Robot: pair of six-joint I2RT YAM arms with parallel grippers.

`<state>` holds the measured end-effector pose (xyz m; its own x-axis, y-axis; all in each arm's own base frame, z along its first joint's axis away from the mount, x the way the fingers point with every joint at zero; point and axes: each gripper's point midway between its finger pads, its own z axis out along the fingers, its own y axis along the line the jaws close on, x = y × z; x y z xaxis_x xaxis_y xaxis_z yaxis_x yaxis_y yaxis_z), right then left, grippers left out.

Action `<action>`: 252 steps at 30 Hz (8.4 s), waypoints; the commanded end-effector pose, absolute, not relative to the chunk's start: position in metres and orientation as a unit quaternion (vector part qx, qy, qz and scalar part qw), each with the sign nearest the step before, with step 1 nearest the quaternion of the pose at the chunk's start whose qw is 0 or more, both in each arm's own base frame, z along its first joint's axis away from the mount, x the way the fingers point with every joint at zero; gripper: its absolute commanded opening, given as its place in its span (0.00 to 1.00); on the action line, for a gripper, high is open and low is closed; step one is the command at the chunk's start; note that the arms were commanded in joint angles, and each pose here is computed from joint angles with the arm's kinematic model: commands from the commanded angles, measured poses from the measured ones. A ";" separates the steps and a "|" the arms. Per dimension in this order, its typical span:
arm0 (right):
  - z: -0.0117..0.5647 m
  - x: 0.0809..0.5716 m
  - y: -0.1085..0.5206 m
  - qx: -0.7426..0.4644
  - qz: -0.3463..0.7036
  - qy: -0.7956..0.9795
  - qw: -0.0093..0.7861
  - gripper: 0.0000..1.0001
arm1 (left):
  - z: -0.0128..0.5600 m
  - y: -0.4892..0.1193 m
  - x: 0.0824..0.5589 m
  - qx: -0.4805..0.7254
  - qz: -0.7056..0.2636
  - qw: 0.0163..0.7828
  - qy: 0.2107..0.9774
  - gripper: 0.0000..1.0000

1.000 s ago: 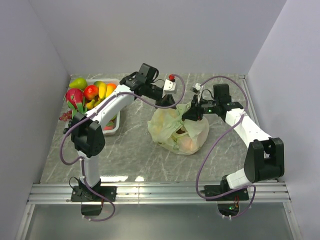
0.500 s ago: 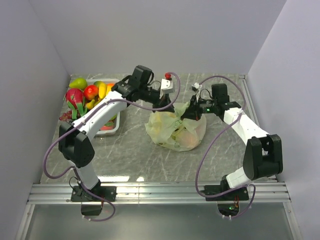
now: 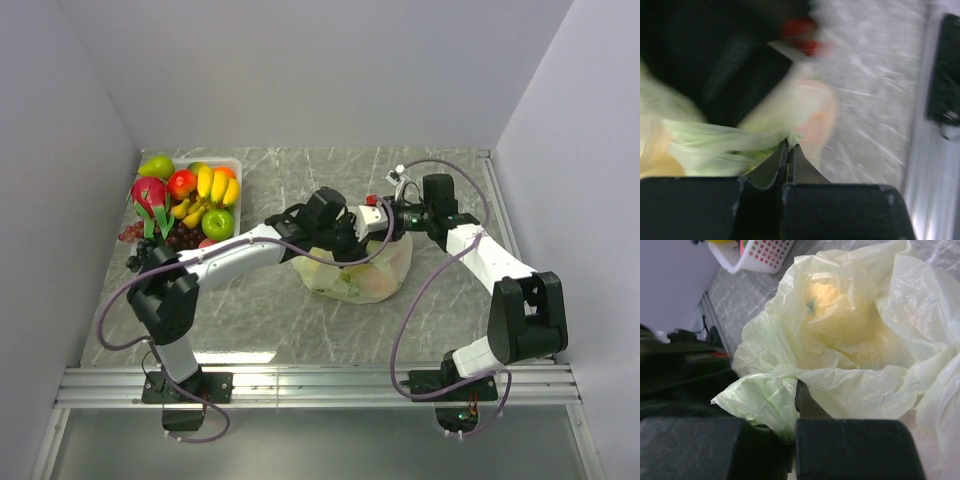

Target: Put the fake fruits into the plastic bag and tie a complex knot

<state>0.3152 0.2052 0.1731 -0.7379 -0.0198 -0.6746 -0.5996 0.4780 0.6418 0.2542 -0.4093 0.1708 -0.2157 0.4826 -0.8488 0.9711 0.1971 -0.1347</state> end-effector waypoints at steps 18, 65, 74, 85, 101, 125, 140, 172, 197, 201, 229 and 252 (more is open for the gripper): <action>0.225 0.264 0.205 0.137 0.646 0.712 0.240 0.00 | 0.116 -0.404 0.327 0.318 -0.342 0.390 0.794 0.00; 0.143 0.281 0.153 -0.175 0.492 0.819 0.237 0.62 | 0.160 -0.438 0.300 0.208 -0.574 0.293 0.736 0.00; 0.134 0.253 0.195 -0.118 0.543 0.806 0.202 0.75 | 0.186 -0.451 0.290 0.226 -0.629 0.285 0.687 0.00; 0.165 0.252 0.201 -0.144 0.517 0.810 0.237 0.77 | 0.184 -0.436 0.255 0.249 -0.657 0.239 0.670 0.00; 0.171 0.253 0.148 -0.174 0.433 0.842 0.270 0.61 | 0.189 -0.434 0.246 0.269 -0.673 0.239 0.646 0.00; 0.167 0.251 0.200 -0.117 0.495 0.828 0.236 0.75 | 0.201 -0.432 0.275 0.227 -0.669 0.289 0.646 0.00; 0.171 0.265 0.210 -0.094 0.530 0.809 0.238 0.77 | 0.222 -0.440 0.234 0.233 -0.737 0.212 0.598 0.01; 0.176 0.253 0.211 -0.155 0.512 0.816 0.220 0.73 | 0.192 -0.437 0.214 0.287 -0.723 0.198 0.596 0.00; 0.177 0.227 0.149 -0.128 0.468 0.848 0.212 0.57 | 0.195 -0.435 0.228 0.295 -0.714 0.218 0.596 0.01; 0.178 0.244 0.152 -0.126 0.472 0.840 0.236 0.42 | 0.196 -0.435 0.227 0.297 -0.717 0.214 0.593 0.01; 0.185 0.252 0.180 -0.117 0.493 0.829 0.237 0.21 | 0.198 -0.439 0.224 0.284 -0.727 0.209 0.590 0.01; 0.182 0.265 0.166 -0.097 0.499 0.825 0.247 0.33 | 0.195 -0.436 0.223 0.296 -0.725 0.208 0.587 0.01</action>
